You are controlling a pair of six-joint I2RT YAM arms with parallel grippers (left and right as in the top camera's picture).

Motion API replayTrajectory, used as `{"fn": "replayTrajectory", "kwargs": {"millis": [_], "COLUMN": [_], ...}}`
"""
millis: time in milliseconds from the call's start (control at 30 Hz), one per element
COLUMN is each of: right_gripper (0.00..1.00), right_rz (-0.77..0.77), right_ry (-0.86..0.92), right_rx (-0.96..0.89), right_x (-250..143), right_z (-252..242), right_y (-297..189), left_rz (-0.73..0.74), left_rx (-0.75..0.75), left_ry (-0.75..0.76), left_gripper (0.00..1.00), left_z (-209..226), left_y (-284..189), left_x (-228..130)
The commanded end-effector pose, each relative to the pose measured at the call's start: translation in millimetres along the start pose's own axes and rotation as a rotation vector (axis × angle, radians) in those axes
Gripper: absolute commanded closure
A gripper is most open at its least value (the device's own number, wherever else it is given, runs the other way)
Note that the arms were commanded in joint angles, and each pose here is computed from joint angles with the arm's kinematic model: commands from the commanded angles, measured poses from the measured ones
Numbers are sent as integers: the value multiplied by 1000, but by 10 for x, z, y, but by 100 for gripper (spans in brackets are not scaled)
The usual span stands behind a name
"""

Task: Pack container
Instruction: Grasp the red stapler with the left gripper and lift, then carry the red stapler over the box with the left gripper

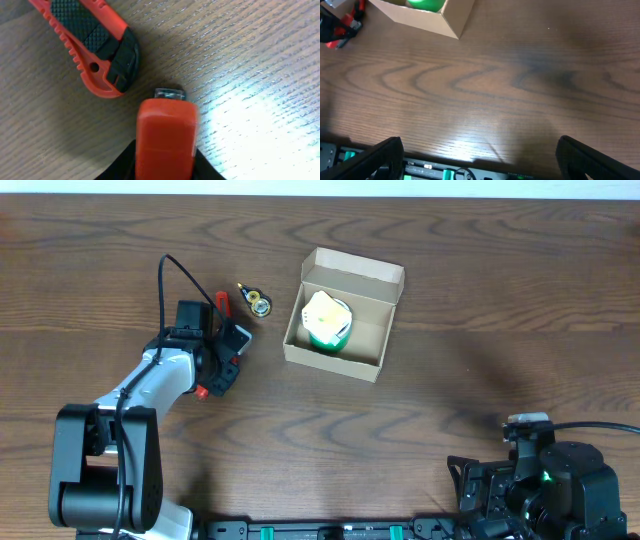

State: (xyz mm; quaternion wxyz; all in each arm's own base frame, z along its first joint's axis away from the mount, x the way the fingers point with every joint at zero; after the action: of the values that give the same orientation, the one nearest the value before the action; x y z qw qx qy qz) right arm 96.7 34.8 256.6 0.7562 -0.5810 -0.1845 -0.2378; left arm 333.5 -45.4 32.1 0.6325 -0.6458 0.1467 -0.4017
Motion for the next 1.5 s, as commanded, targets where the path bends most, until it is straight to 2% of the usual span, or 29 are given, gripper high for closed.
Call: {"fn": "replayTrajectory", "kwargs": {"millis": [0, 67, 133, 300, 433, 567, 667, 767, 867, 1000, 1100, 1300, 1467], "right_gripper": [1, 1, 1, 1, 1, 1, 1, 1, 1, 1, 1, 1, 1], "right_rz": [-4, -3, -4, -4, -4, -3, -3, -4, -3, -4, -4, -3, -3], "right_ry": [20, 20, 20, 20, 20, 20, 20, 20, 20, 20, 20, 20, 20], "right_rx": [-3, -2, -3, -3, -3, -2, -2, -3, -2, -3, -3, -2, -3], "right_x": [3, 3, 3, 3, 3, 3, 3, 3, 3, 3, 3, 2, 2], "right_z": [-7, -6, -7, -7, -7, -6, -6, -7, -6, -7, -7, -6, -7], "right_y": [-4, -4, -4, -4, -4, -4, -4, -4, -4, -4, -4, -4, -4], "left_rz": [28, 29, 26, -8, -73, -260, -472, -613, -670, -726, -740, -696, -671], "left_rx": [-24, -25, -21, 4, 9, -26, -155, -262, -310, -369, -368, -434, -314], "left_ry": [4, -5, -39, -181, -254, -337, -407, -445, -398, -246, -238, -208, -297], "left_gripper": [81, 90, 94, 94, 94, 94, 94, 94, 94, 94, 94, 94, 94], "left_z": [-51, -52, -42, 38, 128, 206, 174, 71, -176, -752, -1044, -1531, -1491], "left_y": [70, 69, 58, -105, -469, -974, -1354, -1553, -1582, -1556, -1476, -1203, -1070], "left_x": [-80, -82, -68, 61, 307, 756, 1212, 1582, 1870, 2271, 2471, 2614, 2632]}}
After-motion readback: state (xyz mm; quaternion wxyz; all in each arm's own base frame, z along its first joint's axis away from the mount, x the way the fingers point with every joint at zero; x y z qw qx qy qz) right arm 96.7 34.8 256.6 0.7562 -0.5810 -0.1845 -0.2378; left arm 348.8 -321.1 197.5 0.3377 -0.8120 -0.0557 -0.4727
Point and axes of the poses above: each gripper's point midway between its finger pads, its own y axis out along the fingers, its own z axis along the line the jaws close on, x = y × z, the point moved 3 cm from there along -y, back along the fingers, and after that the axes turned 6 degrees about y, right-handed, at the moved point
